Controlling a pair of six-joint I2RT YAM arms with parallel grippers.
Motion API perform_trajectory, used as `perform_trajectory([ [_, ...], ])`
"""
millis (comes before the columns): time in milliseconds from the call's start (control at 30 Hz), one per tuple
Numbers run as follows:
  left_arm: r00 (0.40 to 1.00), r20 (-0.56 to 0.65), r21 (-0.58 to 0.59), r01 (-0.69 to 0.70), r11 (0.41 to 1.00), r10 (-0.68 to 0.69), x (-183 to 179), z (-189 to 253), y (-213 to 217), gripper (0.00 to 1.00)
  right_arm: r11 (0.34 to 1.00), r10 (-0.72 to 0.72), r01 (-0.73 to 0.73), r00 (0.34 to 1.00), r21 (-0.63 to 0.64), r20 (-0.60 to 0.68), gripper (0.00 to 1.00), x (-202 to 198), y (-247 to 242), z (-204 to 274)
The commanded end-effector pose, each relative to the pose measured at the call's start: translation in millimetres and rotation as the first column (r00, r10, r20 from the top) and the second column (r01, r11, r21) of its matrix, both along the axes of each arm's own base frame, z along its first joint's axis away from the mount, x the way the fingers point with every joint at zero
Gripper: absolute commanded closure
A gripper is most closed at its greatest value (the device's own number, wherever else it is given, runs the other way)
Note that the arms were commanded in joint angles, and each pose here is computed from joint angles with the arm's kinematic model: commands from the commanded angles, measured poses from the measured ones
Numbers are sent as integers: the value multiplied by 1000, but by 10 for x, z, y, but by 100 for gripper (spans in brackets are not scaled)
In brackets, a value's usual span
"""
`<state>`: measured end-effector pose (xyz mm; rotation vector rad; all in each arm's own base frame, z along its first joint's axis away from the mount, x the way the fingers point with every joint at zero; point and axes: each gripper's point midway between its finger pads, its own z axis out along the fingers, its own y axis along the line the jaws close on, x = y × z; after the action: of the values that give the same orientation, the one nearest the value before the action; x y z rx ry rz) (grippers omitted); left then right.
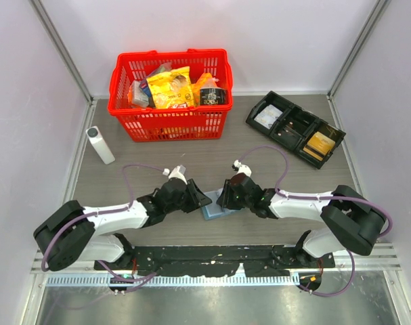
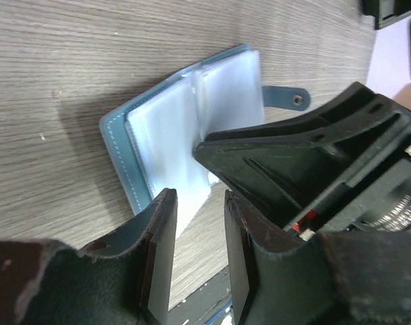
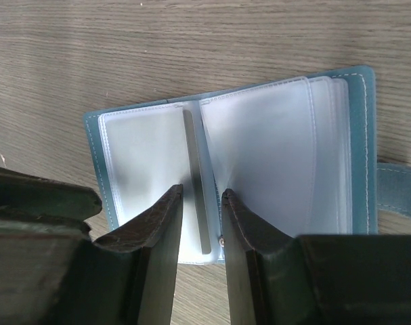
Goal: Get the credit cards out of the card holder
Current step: Remove the credit card from the card holder.
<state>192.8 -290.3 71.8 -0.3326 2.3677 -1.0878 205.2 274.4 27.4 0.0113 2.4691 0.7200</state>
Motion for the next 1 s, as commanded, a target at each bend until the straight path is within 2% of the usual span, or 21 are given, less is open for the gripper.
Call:
perform_trajectory([
  [0,1000,-14,51,-21,998,22,66,-56,-12,62,998,-33,33,999,-54,2,65,-15,-136,-61],
  [200,999,-32,86,-31,996,34,60,-145,40,62,997,-42,47,996,-60,82,65,79,-197,178],
  [367,999,-26,77,-29,997,31,64,-101,21,62,991,-43,58,992,-120,121,65,115,-329,237],
  [733,999,-49,78,-14,997,18,77,-110,-61,62,985,-75,79,997,-156,34,72,84,-498,-27],
  [967,998,-66,91,-6,996,12,73,-140,-95,62,982,-82,84,996,-167,17,73,51,-540,-97],
])
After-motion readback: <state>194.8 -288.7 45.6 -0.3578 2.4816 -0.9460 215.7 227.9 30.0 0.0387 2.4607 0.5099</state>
